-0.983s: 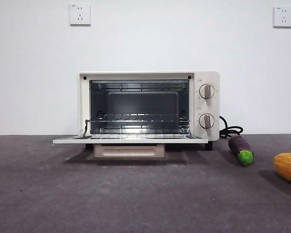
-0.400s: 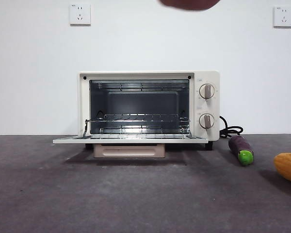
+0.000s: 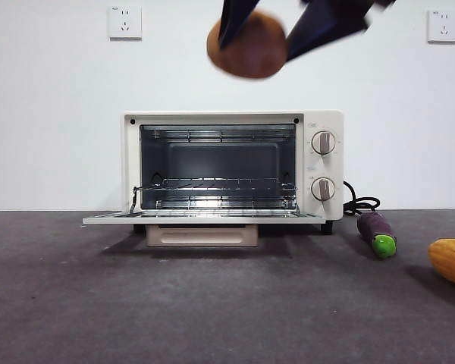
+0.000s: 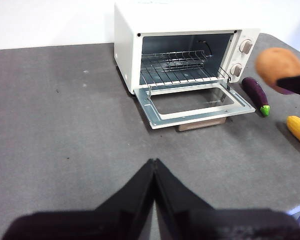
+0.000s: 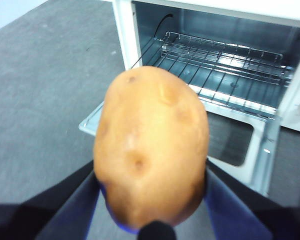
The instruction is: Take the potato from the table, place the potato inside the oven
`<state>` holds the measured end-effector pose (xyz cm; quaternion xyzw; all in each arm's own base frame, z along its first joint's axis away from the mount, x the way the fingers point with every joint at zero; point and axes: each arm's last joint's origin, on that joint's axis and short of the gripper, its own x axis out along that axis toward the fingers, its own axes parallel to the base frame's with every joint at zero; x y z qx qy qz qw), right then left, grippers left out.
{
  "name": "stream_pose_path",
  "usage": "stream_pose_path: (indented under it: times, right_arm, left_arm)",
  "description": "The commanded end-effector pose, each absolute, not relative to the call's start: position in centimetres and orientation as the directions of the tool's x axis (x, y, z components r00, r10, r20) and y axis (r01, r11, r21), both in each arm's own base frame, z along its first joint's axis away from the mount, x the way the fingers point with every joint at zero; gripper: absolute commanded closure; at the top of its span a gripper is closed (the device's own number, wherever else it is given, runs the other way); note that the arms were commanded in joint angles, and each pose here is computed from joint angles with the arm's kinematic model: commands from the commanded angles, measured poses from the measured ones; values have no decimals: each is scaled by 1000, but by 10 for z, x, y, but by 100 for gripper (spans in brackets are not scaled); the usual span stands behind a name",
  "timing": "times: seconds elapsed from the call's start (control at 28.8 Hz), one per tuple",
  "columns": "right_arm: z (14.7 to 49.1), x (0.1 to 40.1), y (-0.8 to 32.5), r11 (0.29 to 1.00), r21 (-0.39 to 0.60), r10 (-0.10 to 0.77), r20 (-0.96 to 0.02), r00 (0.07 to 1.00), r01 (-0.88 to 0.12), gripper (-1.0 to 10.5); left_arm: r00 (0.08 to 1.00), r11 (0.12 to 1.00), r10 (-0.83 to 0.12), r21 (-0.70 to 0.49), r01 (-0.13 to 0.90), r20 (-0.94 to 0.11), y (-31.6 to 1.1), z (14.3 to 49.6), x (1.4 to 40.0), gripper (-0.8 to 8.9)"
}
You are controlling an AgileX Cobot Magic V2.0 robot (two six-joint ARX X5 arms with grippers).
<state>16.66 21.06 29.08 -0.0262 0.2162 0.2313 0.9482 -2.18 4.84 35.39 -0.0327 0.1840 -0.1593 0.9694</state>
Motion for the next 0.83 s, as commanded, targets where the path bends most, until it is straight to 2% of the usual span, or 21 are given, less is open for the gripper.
stream_pose_path:
  times: [0.03,0.14,0.42,0.56,0.83]
  right_arm:
    - [275,188,214,888,94,443,-433,785,-450,884]
    - [261,211,214,900,128,427,-439,791,-416,884]
    - [233,260,213,918,181,396,-399,827,-353,884]
    - [226,284,228,917,142,395,-443,805,-373,884]
    - [223,329,263,922,130,380,-476,793,-364,884]
  left_arm:
    - [883,948,-319,-101,303,-344,48,353,-21,819]
    - [884,948,-317,-96,303,-343,48,353,-21,819]
    - [924,977,-212,-57,205,-319,51,354,-20,819]
    - [939,987,-159,-41,154,-306,53,354,-20,819]
    - [940,988,-155,-39,150,-305,53,354,-20,819]
